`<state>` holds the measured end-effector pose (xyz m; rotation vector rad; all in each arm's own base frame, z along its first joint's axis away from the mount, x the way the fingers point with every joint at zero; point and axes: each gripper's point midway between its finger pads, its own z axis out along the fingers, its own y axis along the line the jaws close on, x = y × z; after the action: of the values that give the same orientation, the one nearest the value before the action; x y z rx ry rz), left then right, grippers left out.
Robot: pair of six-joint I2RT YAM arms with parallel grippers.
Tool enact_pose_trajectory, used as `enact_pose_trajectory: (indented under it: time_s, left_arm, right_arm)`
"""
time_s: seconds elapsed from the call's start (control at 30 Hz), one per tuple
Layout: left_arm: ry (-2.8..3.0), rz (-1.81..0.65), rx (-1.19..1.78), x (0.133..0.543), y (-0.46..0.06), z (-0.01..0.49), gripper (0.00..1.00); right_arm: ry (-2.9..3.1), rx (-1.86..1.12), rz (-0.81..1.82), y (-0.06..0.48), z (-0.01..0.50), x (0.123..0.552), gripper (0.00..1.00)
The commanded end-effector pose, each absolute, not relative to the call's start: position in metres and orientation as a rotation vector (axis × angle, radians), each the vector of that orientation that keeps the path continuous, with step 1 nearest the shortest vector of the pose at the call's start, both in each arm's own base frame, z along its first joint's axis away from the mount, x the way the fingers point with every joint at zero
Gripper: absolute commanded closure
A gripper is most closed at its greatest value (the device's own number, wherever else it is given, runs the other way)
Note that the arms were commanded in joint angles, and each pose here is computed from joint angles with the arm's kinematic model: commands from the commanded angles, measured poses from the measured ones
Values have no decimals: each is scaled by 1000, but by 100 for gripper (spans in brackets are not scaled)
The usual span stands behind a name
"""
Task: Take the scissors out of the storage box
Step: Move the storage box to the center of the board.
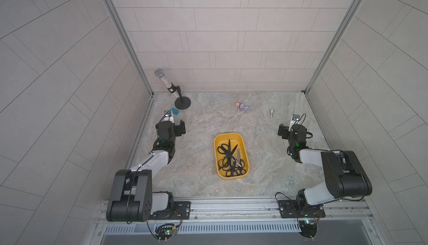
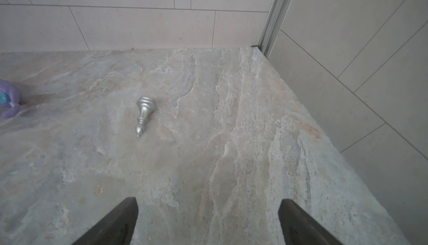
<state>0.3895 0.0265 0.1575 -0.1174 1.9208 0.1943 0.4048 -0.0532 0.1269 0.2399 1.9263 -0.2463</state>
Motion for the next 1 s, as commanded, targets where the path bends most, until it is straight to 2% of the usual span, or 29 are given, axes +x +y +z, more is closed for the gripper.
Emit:
enact_pose_trajectory:
  time_s: [0.0,0.13,0.37,0.53,0.6,0.7,0.77,0.87,0.97]
  left_arm:
    - [1998,323,-135,381,37,156,0]
    - [1987,367,-137,377,44,178,0]
    - [2202,298,-94,386,27,196,0]
    - [2302,349,-114,369,21,200,0]
    - [2308,425,-44,362,11,202,0]
    - [2197,602,233,358,-19,216,0]
    - [2084,477,136,359,-29,226,0]
    - [2081,222,167,356,-53,223,0]
    - [2230,132,232,349,-72,209,0]
  right_arm:
    - [1981,254,-184,-43,148,403,1]
    - [2013,117,-227,-8,170,412,0]
    - [2178,10,-167,47,174,402,0]
    - [2243,-64,-91,79,172,390,0]
    - [2242,-85,-88,84,173,387,1]
    - [2238,-88,-76,88,175,389,1]
    - [2255,-104,-91,89,176,391,0]
    - [2261,-103,-90,89,179,391,0]
    - [2280,-109,-81,90,182,387,0]
